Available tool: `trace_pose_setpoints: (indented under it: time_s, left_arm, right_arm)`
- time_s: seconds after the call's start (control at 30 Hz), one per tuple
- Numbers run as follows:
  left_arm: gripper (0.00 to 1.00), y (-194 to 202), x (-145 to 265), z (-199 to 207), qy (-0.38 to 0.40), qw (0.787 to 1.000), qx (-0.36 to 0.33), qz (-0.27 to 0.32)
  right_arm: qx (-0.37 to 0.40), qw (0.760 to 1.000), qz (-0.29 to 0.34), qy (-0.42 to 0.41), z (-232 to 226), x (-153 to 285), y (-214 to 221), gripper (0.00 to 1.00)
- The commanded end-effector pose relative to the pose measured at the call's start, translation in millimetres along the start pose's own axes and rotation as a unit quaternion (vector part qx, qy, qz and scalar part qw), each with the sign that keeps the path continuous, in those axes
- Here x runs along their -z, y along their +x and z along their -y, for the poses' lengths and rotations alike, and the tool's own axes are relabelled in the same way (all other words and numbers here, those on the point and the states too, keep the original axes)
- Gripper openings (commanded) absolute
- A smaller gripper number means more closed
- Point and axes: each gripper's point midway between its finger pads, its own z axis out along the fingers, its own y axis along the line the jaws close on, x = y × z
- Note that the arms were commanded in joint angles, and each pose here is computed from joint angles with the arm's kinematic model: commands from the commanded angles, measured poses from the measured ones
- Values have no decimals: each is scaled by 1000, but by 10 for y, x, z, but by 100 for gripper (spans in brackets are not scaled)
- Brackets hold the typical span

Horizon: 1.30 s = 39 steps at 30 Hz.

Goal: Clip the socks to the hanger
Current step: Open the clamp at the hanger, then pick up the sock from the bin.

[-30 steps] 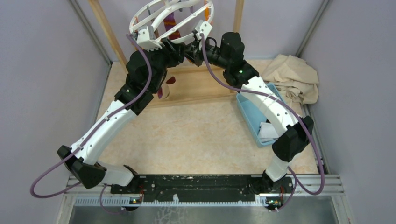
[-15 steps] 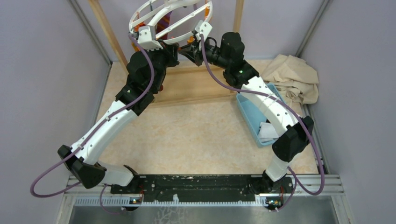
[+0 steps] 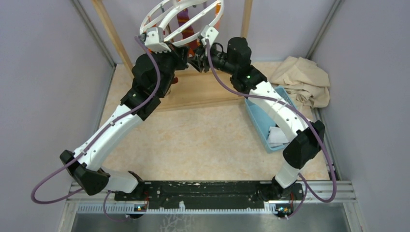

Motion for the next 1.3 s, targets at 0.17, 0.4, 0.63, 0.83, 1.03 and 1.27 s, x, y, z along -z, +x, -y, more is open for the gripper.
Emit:
trace_pose_setpoints:
  time_s: [0.17, 0.4, 0.63, 0.83, 1.03, 1.27]
  left_arm:
    - [0, -111, 49, 141, 32, 999, 9, 9]
    - [0, -110, 119, 128, 40, 999, 9, 13]
    - [0, -68, 166, 111, 44, 999, 5, 9]
    - [0, 33, 154, 79, 42, 999, 4, 5]
    - [0, 84, 135, 103, 49, 999, 8, 1]
    - [0, 121, 143, 114, 54, 999, 8, -5]
  right_arm:
    - [9, 997, 54, 60, 266, 621, -451, 50]
    - [-22, 988, 7, 150, 472, 1226, 67, 51]
    - [-245, 913, -1, 327, 1011, 2248, 989, 47]
    - [-238, 801, -136, 532, 1286, 3147, 1873, 47]
    - [-305, 690, -204, 623, 1306, 3828, 2608, 53]
    - [-351, 645, -212, 645, 1323, 4068, 3061, 55]
